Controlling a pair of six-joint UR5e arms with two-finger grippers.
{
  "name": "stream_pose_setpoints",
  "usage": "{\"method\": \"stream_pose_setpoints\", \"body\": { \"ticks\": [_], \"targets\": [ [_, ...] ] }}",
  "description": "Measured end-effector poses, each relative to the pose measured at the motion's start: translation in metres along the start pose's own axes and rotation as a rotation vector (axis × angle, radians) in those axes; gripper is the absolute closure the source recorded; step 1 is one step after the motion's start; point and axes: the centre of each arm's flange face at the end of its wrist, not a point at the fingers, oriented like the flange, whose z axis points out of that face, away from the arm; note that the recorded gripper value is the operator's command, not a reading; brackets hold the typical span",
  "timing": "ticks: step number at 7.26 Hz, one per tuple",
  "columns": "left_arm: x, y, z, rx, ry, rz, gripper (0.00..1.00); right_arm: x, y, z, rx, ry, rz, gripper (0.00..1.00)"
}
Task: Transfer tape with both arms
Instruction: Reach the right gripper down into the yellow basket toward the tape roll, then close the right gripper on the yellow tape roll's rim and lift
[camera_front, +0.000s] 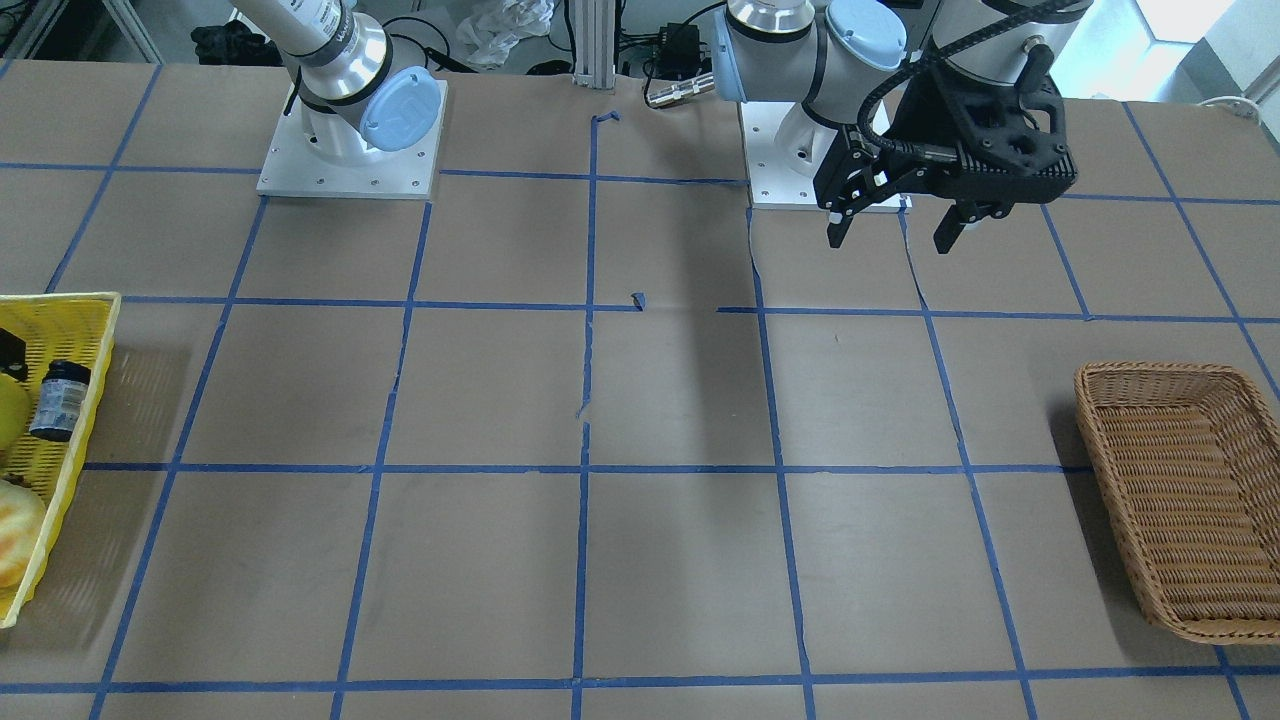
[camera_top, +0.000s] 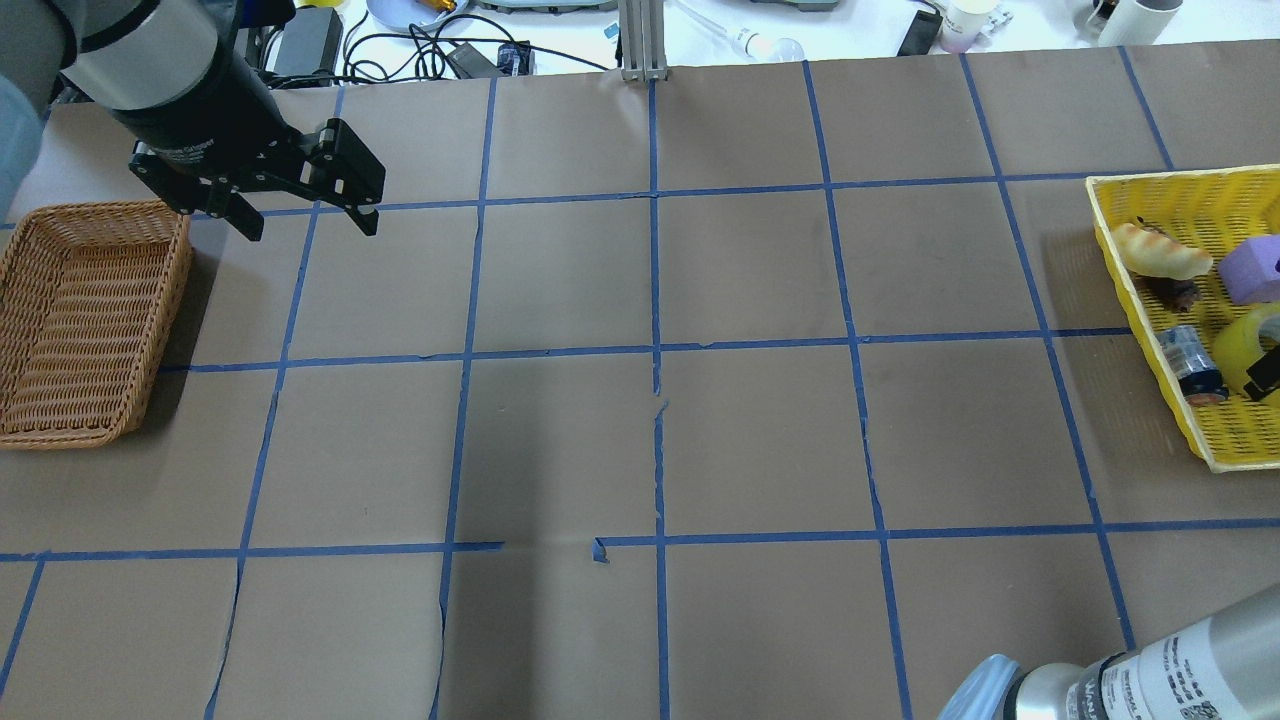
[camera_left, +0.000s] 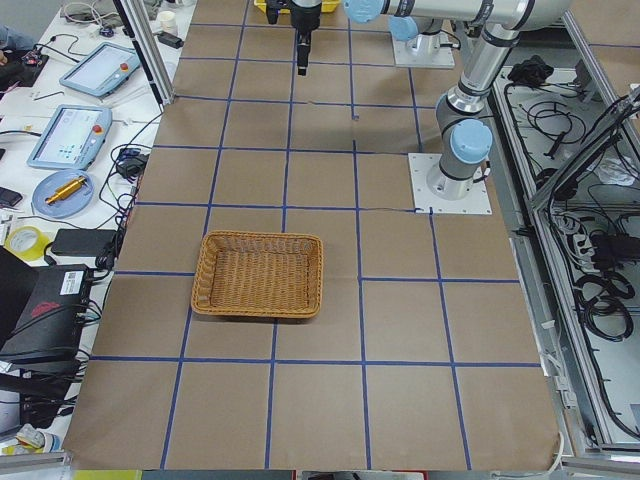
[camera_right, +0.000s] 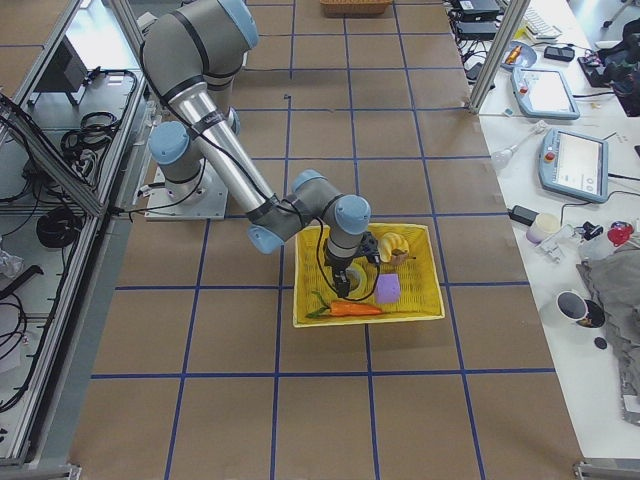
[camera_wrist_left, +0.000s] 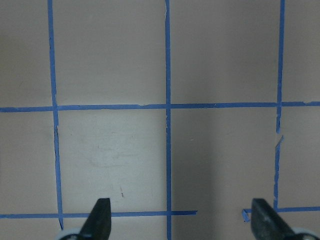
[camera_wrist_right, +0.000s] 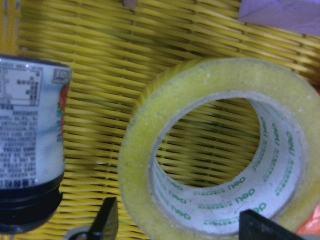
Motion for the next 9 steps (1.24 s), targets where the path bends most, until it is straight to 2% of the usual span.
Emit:
{"method": "stream_pose_setpoints", "body": {
  "ticks": [1,5,9],
  "targets": [
    [0.000,0.000,0.000,0.001,0.000,0.000,0.00,0.001,0.000,-0.003,0.002,0.005,0.005,0.00],
    [0.000,0.000,0.000,0.001,0.000,0.000,0.00,-0.012,-0.005,-0.028,0.024,0.027,-0.010,0.00],
    [-0.001,0.000,0.000,0.001,0.000,-0.001,0.00,-0.016,-0.011,-0.008,0.005,-0.001,-0.033,0.01]
  ]
}}
